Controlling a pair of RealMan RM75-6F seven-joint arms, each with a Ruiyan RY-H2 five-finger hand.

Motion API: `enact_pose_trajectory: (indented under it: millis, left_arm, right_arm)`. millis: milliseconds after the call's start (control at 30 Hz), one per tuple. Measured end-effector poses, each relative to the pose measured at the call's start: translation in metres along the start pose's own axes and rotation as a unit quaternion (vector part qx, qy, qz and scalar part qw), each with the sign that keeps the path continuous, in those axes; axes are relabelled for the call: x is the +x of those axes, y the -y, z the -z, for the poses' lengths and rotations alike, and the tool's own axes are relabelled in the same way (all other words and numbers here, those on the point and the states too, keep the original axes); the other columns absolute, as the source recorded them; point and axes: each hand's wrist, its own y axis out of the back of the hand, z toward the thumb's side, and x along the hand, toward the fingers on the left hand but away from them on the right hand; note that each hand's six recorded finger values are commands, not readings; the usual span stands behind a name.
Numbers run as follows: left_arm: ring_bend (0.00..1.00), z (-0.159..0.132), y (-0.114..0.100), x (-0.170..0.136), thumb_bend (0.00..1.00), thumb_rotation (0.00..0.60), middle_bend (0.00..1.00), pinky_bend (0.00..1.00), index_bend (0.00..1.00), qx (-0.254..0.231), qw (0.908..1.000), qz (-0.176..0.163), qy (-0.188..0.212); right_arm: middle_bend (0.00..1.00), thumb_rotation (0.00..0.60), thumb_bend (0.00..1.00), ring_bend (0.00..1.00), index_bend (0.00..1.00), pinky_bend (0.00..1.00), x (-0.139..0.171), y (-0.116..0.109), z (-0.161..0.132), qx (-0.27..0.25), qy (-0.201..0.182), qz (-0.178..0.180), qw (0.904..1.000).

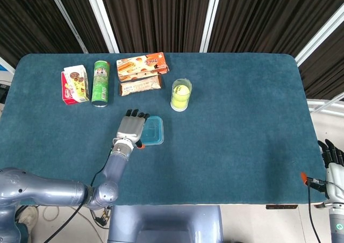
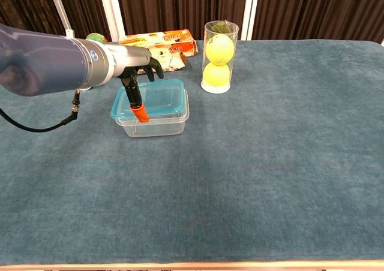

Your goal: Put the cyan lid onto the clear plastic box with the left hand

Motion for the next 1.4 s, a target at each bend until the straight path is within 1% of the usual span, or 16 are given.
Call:
enact_pose_trajectory:
  millis: [333, 567, 867, 1400]
  left_arm:
    - [0.01, 0.0003, 0.0035, 0.0011, 0.25, 0.600, 0.43, 0.00, 0.16, 0.010, 0.9999, -0.005, -0.006]
    - [0.01, 0.0004, 0.0018, 0.0020, 0.25, 0.600, 0.43, 0.00, 0.16, 0.015, 0.9998, -0.012, -0.009]
    - [0.01, 0.0012, 0.0050, 0.0034, 0.25, 0.600, 0.43, 0.00, 0.16, 0.017, 0.9998, -0.009, -0.011]
    - [0.01, -0.0068, 0.0092, 0.0029, 0.25, 0.600, 0.43, 0.00, 0.15, 0.021, 0.9997, -0.007, -0.005]
  right_arm:
    - [0.00, 0.600, 0.29, 0.00, 0.10, 0.00, 0.0000, 0.0001, -0.0002, 0.000, -0.001, 0.000, 1.0000]
    - [0.00, 0.600, 0.29, 0.00, 0.10, 0.00, 0.0001, 0.0002, -0.0002, 0.000, -0.001, 0.000, 1.0000]
    - [0.00, 0.600, 0.29, 0.00, 0.10, 0.00, 0.0003, 0.0002, -0.0003, 0.001, -0.001, 0.000, 1.0000]
    - [0.00, 0.600, 0.29, 0.00, 0.10, 0.00, 0.0000, 0.0001, -0.0003, 0.001, -0.002, 0.000, 1.0000]
